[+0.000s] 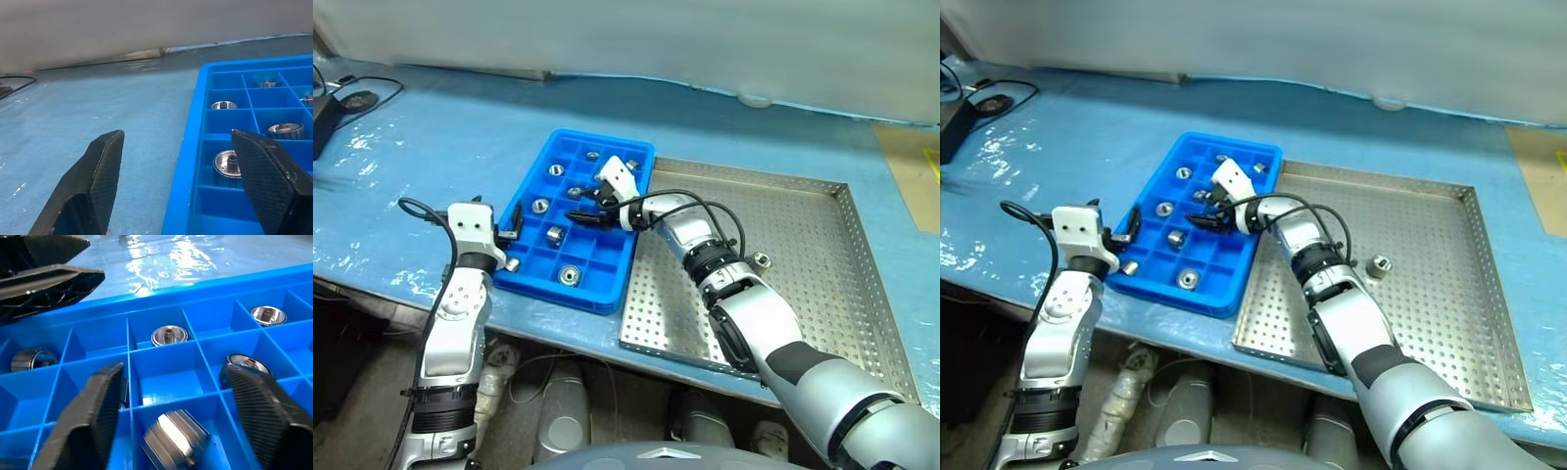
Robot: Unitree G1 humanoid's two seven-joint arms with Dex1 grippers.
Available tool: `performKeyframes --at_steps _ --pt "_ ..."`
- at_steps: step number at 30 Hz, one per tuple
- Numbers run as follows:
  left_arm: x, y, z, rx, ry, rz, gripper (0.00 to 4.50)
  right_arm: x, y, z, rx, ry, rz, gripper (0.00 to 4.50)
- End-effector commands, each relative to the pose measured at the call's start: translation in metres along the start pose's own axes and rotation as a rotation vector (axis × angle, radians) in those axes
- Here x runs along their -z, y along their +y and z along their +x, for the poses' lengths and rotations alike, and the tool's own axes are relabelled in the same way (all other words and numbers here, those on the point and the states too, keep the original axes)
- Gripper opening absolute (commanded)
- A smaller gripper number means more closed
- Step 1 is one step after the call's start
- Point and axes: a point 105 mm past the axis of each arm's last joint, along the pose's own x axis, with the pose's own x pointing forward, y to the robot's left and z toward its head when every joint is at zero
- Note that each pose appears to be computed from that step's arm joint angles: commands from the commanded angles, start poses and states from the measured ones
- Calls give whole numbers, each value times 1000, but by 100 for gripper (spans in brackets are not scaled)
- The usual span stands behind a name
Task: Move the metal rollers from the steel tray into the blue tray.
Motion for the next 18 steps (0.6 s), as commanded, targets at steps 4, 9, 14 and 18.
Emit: performKeyframes --at_steps 4,9,14,18 --pt "-27 -34 14 181 -107 -84 365 -27 -22 -35 44 -138 -33 404" --pt "-32 -72 23 382 -119 -136 365 -18 -36 -81 88 -123 -44 404" --pt "-37 -109 25 568 -134 -175 365 0 -48 -132 202 -67 -21 404" --pt "-35 -131 26 676 -131 -165 365 14 -55 -169 331 -21 10 404"
